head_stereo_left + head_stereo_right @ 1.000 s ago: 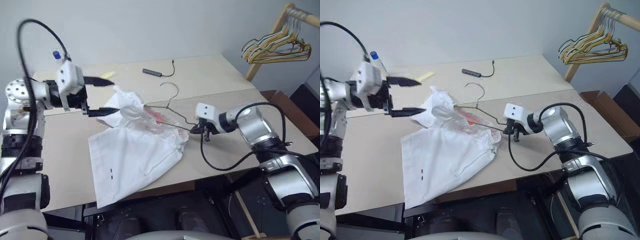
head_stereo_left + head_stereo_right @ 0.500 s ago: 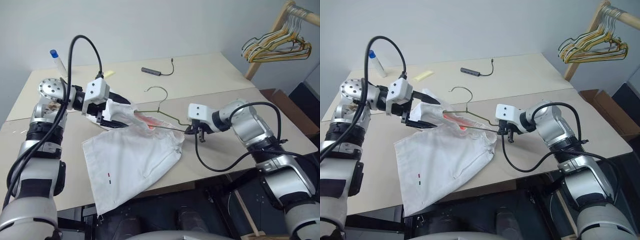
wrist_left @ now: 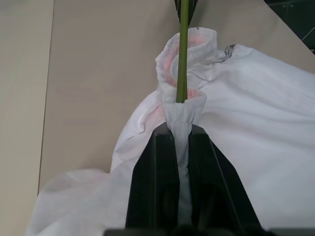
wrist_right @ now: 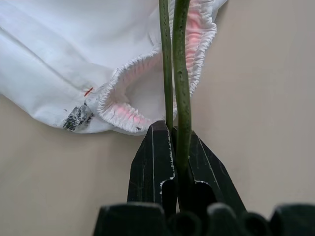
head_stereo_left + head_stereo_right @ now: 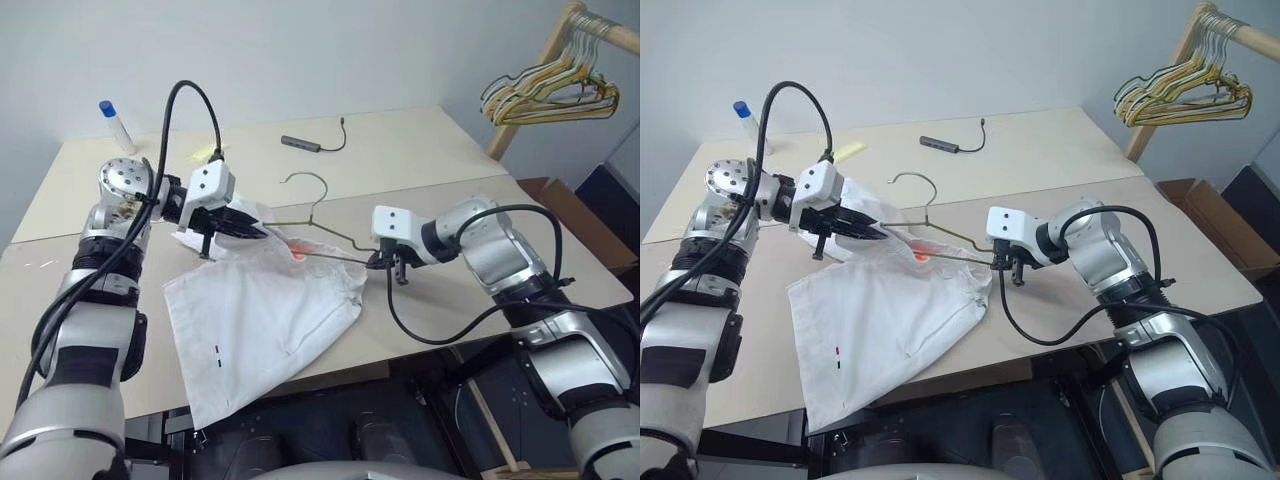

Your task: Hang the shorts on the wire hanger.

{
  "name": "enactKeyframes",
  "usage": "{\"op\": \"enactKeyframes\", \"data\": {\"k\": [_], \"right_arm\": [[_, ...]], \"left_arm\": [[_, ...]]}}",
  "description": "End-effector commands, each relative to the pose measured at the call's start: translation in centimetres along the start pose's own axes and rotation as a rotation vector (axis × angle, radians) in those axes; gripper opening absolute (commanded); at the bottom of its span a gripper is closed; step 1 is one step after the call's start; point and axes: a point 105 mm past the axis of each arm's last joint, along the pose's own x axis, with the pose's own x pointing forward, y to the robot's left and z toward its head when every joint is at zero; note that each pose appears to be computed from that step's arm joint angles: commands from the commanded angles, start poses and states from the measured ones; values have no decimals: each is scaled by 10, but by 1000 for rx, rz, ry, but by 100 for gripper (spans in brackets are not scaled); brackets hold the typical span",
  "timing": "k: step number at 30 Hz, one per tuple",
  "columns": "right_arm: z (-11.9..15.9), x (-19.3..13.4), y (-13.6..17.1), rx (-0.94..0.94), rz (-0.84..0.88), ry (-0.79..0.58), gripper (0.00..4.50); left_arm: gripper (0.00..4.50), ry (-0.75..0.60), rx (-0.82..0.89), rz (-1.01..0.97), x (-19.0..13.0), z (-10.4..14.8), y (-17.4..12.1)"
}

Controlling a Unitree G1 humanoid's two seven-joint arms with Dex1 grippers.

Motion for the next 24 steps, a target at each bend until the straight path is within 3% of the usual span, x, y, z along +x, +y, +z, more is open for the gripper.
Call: {"op": "enactKeyframes", "data": {"k": [1, 3, 6, 16, 17, 24], "right_arm": [[15, -9, -4, -120, -55, -47, 0], [17, -7, -10, -219, -129, -71, 0], [13, -6, -16, -220, -171, -71, 85], [10, -48, -38, -46, -318, -148, 431], [8, -52, -37, -15, -325, -153, 449], [9, -42, -11, 331, -240, -269, 449]], "left_arm": [[1, 31, 42, 26, -6, 6, 7], [1, 61, 64, 58, -6, 3, 10], [0, 82, 85, 95, -8, 2, 15], [0, 88, 83, 252, -18, 5, 37], [0, 71, 87, 265, -21, 8, 38], [0, 49, 87, 321, -37, 14, 45]]}}
